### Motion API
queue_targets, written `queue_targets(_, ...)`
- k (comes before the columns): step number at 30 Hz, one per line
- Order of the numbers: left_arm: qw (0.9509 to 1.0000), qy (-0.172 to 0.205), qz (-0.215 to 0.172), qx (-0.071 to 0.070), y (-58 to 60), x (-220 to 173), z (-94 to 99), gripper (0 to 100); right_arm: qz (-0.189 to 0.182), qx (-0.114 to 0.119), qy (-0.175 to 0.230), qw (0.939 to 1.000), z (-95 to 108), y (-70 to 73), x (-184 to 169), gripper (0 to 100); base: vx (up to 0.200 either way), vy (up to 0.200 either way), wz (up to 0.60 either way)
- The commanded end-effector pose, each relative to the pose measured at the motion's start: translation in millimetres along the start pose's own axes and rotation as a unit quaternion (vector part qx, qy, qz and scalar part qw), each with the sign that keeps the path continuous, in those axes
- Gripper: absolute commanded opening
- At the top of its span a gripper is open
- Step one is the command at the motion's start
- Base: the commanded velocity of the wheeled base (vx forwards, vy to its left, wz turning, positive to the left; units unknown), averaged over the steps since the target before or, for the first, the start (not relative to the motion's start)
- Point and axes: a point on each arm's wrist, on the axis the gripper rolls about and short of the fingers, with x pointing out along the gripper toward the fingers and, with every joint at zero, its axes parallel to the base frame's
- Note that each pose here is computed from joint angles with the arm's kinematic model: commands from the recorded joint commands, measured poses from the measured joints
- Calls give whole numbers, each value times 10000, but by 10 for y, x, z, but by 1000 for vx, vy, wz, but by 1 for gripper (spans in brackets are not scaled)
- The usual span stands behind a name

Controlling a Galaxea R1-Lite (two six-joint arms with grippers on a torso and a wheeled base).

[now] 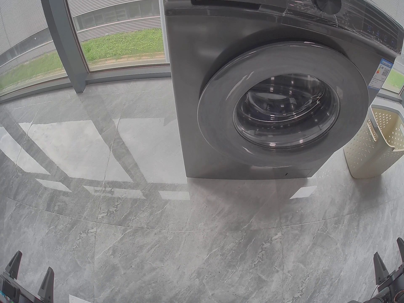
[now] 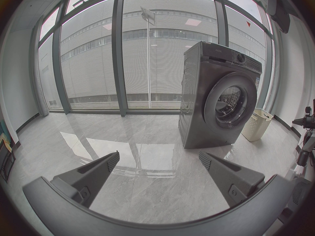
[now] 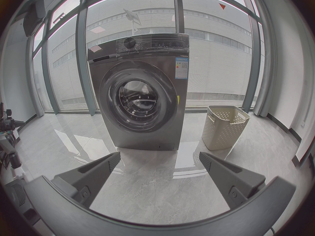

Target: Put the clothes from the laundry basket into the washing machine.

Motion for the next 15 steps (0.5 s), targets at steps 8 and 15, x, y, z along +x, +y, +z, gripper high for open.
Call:
queue_targets(8, 10000, 30, -13, 3, 0, 4, -46, 100, 12, -29, 11, 10000, -43, 1, 4, 100, 0, -200, 0)
queue_targets(15, 10000, 38, -13, 18, 0, 6, -51, 100, 87, 237, -1005, 9946, 562, 3, -154, 100, 0, -200, 0)
